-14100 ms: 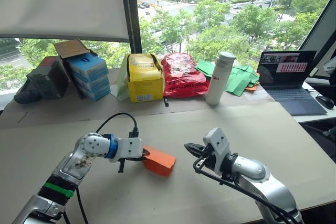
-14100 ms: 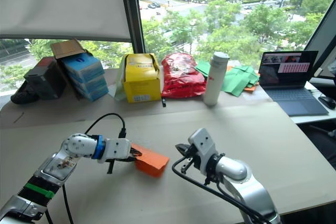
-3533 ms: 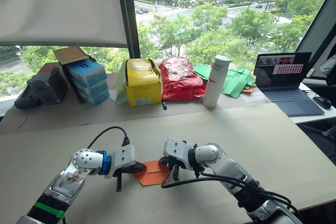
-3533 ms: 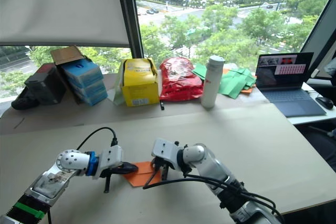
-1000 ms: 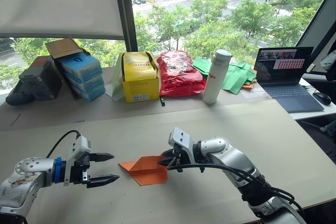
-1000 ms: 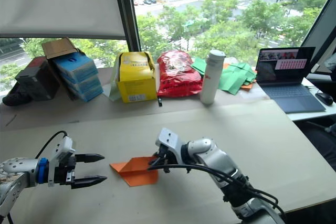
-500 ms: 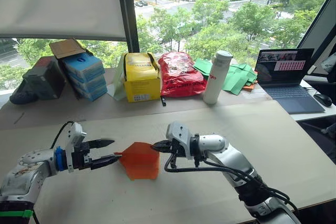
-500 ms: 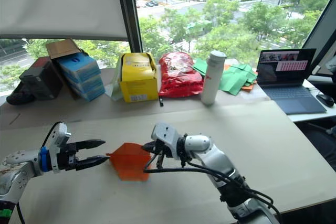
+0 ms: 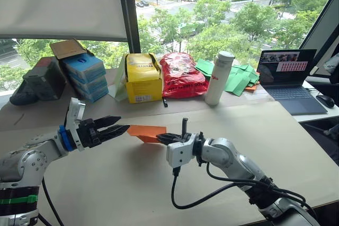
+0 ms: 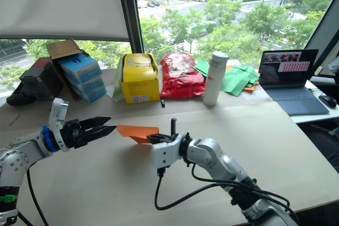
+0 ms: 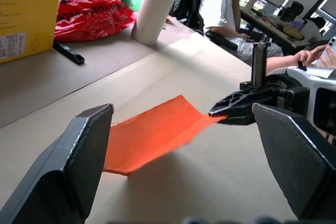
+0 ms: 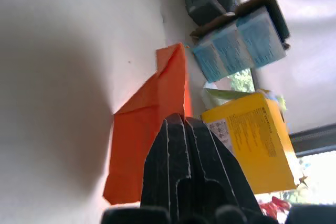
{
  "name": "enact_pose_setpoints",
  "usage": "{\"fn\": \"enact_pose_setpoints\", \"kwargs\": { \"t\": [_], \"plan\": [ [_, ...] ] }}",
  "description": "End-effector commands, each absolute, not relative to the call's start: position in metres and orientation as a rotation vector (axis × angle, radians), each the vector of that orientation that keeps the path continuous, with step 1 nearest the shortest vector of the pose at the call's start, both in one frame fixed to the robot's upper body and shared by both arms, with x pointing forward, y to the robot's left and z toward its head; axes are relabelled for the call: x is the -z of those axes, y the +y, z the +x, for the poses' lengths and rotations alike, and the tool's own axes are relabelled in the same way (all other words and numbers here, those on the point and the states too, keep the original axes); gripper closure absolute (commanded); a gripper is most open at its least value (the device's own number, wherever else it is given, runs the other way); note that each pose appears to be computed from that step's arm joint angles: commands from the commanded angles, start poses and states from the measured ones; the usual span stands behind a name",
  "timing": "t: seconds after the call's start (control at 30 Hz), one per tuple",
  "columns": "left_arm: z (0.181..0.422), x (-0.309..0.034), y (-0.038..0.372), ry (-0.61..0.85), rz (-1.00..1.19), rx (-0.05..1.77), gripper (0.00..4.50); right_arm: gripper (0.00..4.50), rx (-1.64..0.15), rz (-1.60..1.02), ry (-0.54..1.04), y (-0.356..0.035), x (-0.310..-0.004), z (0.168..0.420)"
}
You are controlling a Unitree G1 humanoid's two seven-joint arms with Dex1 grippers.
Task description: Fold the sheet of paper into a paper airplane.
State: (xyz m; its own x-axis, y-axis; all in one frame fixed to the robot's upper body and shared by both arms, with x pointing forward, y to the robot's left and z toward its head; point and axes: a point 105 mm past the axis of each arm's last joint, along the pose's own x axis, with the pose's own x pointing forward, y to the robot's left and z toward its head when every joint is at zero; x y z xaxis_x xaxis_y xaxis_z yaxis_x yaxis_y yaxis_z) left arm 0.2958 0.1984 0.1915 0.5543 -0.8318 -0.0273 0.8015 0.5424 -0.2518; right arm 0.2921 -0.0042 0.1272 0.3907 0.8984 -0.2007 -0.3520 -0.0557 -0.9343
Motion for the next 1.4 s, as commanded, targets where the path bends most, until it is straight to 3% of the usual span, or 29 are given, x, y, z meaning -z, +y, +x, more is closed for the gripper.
{"fn": "enact_pose_setpoints", "kwargs": {
  "t": [0.03, 0.3, 0.5, 0.6, 0.8, 0.9, 1.0, 1.3, 1.4],
  "plan": [
    [0.291, -0.203, 0.186, 0.137, -0.177, 1.008, 0.00, 4.46, -1.224, -1.234, -0.609, -0.003, -0.114, 0.278],
    [0.286, -0.192, 0.181, 0.203, -0.098, 1.032, 0.00, 4.46, -1.285, -1.180, -0.532, -0.006, -0.109, 0.275],
    [0.285, -0.187, 0.183, 0.230, -0.073, 1.045, 0.00, 2.51, -1.307, -1.118, -0.491, -0.012, -0.115, 0.274],
    [0.282, -0.183, 0.184, 0.255, -0.053, 1.069, 0.00, 1.52, -1.360, -0.955, -0.410, -0.013, -0.126, 0.267],
    [0.275, -0.174, 0.197, 0.315, 0.038, 1.111, 0.00, 1.52, -1.390, -0.595, -0.225, -0.009, -0.158, 0.268],
    [0.274, -0.173, 0.204, 0.344, 0.086, 1.123, 0.00, 1.52, -1.371, -0.509, -0.070, -0.003, -0.148, 0.280],
    [0.278, -0.174, 0.204, 0.339, 0.106, 1.132, 0.00, 1.52, -1.369, -0.535, -0.011, 0.003, -0.132, 0.283],
    [0.279, -0.171, 0.195, 0.367, 0.162, 1.199, 0.00, 4.39, -1.339, -0.604, 0.146, 0.002, -0.092, 0.290],
    [0.282, -0.169, 0.195, 0.374, 0.184, 1.209, 0.00, 4.46, -1.347, -0.621, 0.233, -0.004, -0.077, 0.286]
  ]
}}
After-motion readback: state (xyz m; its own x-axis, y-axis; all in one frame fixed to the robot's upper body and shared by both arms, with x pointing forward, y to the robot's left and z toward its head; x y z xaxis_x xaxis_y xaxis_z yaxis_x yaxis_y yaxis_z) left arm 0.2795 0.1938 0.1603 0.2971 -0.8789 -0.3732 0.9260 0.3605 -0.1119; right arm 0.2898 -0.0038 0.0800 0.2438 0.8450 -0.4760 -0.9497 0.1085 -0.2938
